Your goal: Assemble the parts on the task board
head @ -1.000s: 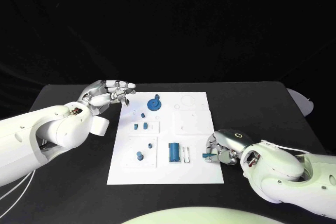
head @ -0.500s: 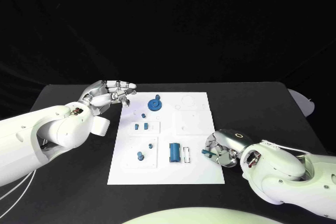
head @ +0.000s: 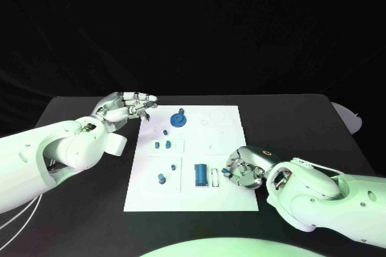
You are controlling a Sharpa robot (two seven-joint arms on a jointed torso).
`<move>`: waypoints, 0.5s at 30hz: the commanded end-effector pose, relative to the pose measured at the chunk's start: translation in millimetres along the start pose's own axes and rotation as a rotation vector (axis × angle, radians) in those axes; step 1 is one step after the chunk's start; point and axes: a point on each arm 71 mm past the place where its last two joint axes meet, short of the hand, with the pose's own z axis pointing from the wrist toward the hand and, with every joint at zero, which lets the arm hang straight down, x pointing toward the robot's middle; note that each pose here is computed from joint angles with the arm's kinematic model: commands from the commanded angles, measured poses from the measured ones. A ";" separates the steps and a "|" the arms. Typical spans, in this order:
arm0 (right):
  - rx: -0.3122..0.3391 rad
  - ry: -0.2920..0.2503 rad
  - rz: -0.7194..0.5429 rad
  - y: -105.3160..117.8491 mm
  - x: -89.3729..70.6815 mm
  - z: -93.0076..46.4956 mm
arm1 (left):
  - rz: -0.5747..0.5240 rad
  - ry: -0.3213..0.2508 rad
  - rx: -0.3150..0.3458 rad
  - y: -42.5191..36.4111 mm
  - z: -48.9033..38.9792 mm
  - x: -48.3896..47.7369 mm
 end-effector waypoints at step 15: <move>0.063 0.120 0.142 7.7 15.9 13.8 | -0.010 0.020 0.003 -1.0 0.8 4.0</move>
